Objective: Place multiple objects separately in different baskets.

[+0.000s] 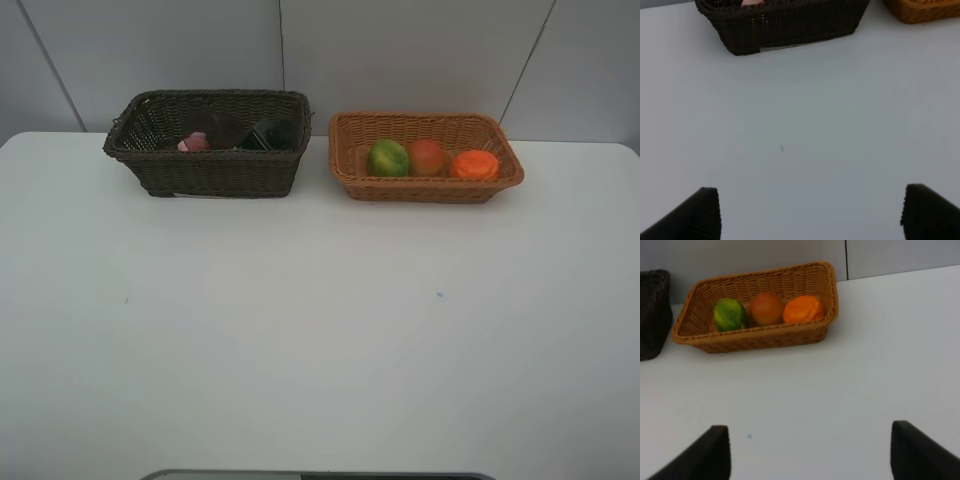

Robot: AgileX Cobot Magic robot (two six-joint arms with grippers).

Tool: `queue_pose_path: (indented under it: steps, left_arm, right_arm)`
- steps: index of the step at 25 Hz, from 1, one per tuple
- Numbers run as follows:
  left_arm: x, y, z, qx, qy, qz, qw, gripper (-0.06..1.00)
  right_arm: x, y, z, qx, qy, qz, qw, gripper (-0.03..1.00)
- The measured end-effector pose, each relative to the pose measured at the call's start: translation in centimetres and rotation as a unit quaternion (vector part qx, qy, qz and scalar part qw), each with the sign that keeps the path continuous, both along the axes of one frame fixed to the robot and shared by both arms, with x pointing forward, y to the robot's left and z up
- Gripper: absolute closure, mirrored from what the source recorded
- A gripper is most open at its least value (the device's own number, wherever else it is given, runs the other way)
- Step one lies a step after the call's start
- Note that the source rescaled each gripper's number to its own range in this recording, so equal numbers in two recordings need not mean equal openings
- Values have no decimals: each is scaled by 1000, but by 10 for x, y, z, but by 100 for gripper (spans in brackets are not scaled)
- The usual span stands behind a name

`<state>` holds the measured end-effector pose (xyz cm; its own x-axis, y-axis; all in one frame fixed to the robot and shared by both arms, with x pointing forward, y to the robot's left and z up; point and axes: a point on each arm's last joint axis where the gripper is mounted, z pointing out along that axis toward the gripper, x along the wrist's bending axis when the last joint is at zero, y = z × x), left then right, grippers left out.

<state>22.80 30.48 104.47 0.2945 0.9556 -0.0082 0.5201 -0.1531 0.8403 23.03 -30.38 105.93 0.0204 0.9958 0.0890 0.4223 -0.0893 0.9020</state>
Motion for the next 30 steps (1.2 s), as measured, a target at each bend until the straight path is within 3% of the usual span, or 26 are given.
queue_pose_path:
  steps: [6, 18, 30]
  left_arm:
    - [0, 0, 0, 0, 0, 9, 1000, 2]
    - [-1, -4, 0, -3, -1, 129, 992, 2]
    - [-1, -4, 0, -4, -1, 134, 991, 2]
  right_arm:
    - [0, 0, 0, 0, 0, 0, 1000, 45]
    - [0, 0, 0, 0, 0, 0, 1000, 45]
    - [0, 0, 0, 0, 0, 0, 1000, 45]
